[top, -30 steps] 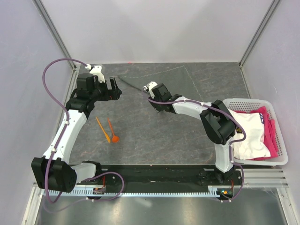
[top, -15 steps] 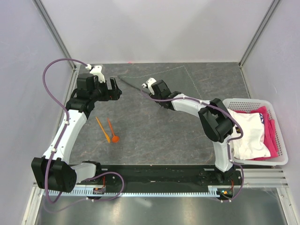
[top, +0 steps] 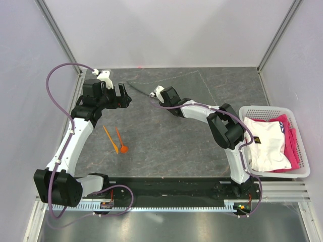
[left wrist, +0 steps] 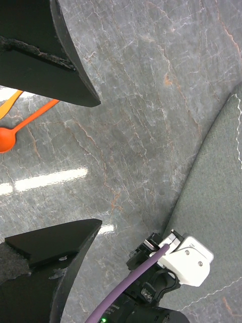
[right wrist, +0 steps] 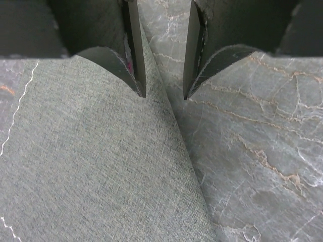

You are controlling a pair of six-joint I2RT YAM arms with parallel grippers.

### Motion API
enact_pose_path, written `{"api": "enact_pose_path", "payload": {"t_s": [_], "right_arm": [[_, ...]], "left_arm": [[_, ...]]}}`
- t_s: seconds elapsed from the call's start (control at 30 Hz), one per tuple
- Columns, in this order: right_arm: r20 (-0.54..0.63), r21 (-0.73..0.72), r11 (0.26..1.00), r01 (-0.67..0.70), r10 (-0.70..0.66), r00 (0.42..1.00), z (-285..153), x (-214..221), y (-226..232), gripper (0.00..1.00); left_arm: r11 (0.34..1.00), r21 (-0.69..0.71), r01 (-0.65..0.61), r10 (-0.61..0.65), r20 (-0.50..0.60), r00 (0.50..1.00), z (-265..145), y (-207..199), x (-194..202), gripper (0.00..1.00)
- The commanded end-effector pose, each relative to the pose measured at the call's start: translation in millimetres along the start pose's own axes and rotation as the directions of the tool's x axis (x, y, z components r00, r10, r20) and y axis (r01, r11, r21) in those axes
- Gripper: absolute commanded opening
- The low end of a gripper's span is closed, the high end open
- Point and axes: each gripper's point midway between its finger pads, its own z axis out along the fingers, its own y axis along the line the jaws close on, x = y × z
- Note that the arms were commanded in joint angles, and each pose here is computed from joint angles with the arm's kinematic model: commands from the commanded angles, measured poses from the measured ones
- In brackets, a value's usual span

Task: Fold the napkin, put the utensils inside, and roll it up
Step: Move the napkin to the centre of the board

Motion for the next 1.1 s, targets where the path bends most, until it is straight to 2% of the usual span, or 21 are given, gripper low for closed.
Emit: {"api": "enact_pose_path", "payload": {"t_s": [0.0,0.43,0.63,0.73,1.07], "right_arm": [[0.033,0.031,0.999,0.013,-0.014,0.999,6,-16,-8,0.41],[-0.003,0.042,0.999,0.025,-0.025,1.0,17,-4,-8,0.37],[-0.02,0.031,0.999,0.036,-0.035,0.999,20,4,-6,0.31],[-0.032,0.023,0.999,0.049,-0.048,0.998,23,9,-4,0.23],[-0.043,-0.023,0.996,0.088,-0.089,0.995,29,19,7,0.17]], "left_arm": [[0.999,0.03,0.017,-0.018,0.038,0.999,-6,-7,-11,1.0],[0.999,0.035,0.016,-0.017,0.048,0.999,-9,-9,-13,1.0],[0.999,0.037,0.018,-0.02,0.05,0.999,-10,-10,-14,1.0],[0.999,0.039,0.018,-0.02,0.05,0.999,-10,-10,-14,1.0],[0.999,0.036,0.016,-0.018,0.053,0.998,-10,-10,-15,1.0]]}}
